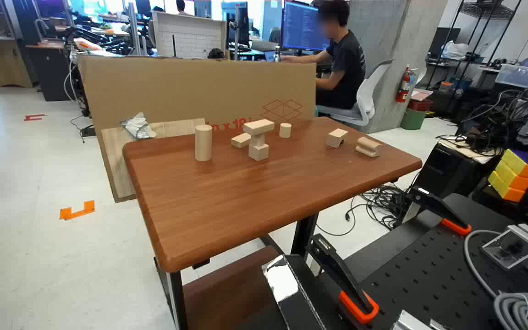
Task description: Move the bridge shaped object on the table
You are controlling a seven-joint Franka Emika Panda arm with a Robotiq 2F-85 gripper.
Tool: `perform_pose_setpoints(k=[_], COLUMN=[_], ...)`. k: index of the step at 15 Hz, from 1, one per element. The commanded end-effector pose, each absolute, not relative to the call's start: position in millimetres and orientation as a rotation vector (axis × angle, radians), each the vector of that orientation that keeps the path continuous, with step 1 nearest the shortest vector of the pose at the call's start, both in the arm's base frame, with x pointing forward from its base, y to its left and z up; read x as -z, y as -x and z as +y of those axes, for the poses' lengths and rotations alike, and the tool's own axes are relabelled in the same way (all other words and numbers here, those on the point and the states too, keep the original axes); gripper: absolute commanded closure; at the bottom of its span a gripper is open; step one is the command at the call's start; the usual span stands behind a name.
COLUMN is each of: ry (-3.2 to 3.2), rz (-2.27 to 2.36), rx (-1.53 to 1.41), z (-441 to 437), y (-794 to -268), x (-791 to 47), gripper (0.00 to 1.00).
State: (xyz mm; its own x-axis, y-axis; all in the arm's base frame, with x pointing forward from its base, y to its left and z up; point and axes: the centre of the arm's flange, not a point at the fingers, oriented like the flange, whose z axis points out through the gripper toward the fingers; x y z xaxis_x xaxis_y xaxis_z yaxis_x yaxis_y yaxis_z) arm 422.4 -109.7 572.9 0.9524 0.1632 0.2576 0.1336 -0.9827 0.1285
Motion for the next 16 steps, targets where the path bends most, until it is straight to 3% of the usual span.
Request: perform_pose_setpoints(k=[1,16], ry=[-2.995,-3.001], rz=[0.228,0.224], rx=[-0.411,-0.399], z=[-110,-105], y=[-422,-433], x=[-574,-571], gripper=[0.0,0.0])
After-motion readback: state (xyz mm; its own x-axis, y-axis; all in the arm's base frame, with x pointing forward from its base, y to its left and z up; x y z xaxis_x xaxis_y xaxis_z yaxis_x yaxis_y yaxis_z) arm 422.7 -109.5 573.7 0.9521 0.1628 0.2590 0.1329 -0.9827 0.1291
